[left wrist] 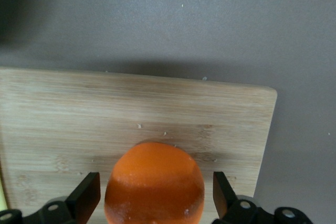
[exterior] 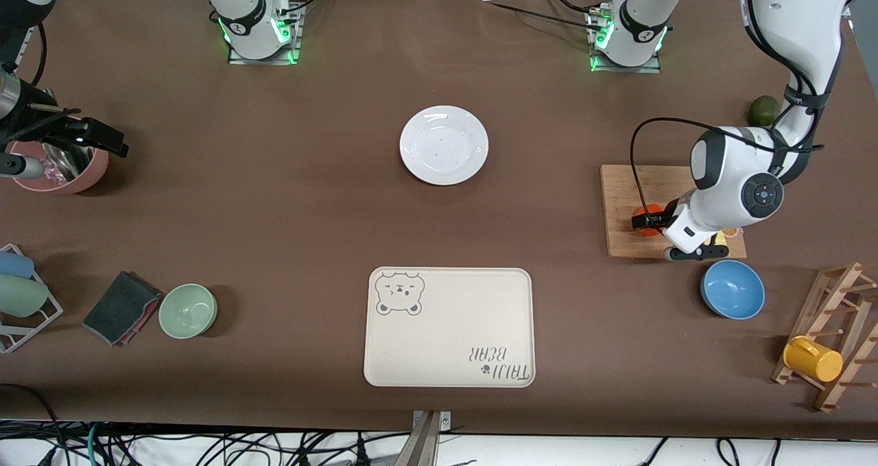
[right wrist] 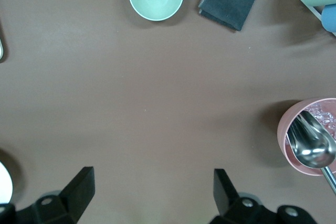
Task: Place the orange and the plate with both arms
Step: 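Lift the orange with the left gripper and carry it over the plate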
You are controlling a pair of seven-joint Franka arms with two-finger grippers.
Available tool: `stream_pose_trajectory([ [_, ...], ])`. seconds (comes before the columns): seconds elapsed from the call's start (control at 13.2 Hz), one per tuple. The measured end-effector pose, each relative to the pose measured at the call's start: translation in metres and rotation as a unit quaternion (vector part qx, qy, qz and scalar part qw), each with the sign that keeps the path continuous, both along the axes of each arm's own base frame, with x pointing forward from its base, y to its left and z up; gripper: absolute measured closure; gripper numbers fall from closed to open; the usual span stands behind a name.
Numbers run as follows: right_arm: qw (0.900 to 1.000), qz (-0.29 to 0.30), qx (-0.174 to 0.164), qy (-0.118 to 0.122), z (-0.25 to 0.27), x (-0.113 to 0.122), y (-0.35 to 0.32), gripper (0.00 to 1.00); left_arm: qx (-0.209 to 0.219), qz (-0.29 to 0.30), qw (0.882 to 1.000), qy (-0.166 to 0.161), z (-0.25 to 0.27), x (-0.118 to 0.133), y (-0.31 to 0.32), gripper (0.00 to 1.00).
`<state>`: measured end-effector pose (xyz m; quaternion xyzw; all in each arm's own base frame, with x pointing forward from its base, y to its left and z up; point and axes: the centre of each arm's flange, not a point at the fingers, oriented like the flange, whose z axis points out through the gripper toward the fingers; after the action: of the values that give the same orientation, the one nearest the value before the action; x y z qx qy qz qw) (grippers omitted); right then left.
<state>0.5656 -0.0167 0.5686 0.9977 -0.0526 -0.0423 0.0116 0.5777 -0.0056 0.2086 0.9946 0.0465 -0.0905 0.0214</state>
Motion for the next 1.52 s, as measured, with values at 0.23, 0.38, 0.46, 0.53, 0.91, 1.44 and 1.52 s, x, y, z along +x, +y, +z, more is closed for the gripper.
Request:
stream_pose_trajectory([
  [0.23,1.0,0.0,0.0,0.0,0.0,0.0,0.0,0.0,0.0,-0.001,1.0,-0.003,0.003,0.001,0.0,0.27],
  [0.38,1.0,0.0,0.0,0.0,0.0,0.0,0.0,0.0,0.0,-0.001,1.0,-0.01,0.009,0.006,0.0,0.27],
  [0.46,1.0,0.0,0.0,0.0,0.0,0.0,0.0,0.0,-0.001,-0.002,1.0,-0.017,0.018,0.012,-0.002,0.27],
  [0.53,1.0,0.0,0.0,0.0,0.0,0.0,0.0,0.0,-0.002,-0.005,1.0,-0.019,0.034,0.02,-0.005,0.27],
  [0.91,1.0,0.0,0.0,0.0,0.0,0.0,0.0,0.0,-0.015,-0.036,0.999,-0.026,0.127,0.033,-0.06,0.27],
  [1.44,1.0,0.002,0.0,0.0,0.0,0.0,0.0,0.0,-0.08,-0.008,0.996,0.03,0.121,-0.032,-0.27,0.27],
  [1.52,1.0,0.002,0.0,0.0,0.0,0.0,0.0,0.0,-0.09,0.006,0.995,0.036,0.111,-0.04,-0.287,0.27],
])
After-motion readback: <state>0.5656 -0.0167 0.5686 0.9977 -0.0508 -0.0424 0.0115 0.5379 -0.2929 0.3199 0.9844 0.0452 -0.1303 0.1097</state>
